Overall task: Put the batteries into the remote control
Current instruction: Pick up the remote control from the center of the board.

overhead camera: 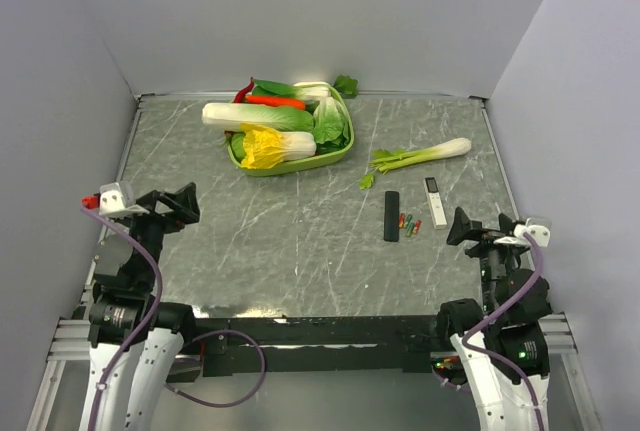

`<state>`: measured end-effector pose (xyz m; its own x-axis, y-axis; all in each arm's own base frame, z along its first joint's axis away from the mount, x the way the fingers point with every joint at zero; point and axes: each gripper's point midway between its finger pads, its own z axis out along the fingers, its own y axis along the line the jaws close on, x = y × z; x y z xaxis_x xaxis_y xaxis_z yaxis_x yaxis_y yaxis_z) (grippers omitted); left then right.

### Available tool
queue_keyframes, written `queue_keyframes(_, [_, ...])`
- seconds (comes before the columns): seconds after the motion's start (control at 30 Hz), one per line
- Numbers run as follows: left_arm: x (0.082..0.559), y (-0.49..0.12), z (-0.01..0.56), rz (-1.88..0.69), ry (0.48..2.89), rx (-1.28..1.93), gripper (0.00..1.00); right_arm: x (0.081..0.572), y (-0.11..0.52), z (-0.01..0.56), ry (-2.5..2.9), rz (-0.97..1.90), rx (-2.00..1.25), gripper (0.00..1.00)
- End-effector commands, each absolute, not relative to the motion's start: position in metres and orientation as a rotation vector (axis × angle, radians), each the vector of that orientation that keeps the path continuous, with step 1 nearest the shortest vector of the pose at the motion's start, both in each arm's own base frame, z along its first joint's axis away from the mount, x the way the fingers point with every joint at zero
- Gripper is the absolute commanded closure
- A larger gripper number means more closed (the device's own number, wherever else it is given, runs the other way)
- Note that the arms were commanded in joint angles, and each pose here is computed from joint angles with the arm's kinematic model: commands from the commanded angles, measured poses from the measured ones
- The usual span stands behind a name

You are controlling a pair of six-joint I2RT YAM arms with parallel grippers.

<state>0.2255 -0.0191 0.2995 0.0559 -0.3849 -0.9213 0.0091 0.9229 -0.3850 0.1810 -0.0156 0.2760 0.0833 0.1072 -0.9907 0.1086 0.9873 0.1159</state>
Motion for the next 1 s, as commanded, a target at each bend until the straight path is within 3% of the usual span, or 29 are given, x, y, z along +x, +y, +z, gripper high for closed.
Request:
queue_keyframes(0.0, [0.22,-0.017,0.314,-0.31,1.435,-0.317,0.03,0.171,-0.02,0.293,1.464,0.023,0.242,0.0])
queue_keyframes(0.43, [0.211,-0.019,0.318,-0.328,1.41,-0.318,0.03,0.216,0.029,0.276,1.84,0.259,0.263,0.0])
queue_keyframes(0.73, [0.211,-0.021,0.316,-0.334,1.421,-0.315,0.03,0.261,0.057,0.187,2.343,0.299,0.337,0.0])
queue_keyframes(0.97, [0.212,-0.023,0.314,-0.334,1.431,-0.311,0.03,0.289,0.079,0.127,2.56,0.297,0.299,0.1])
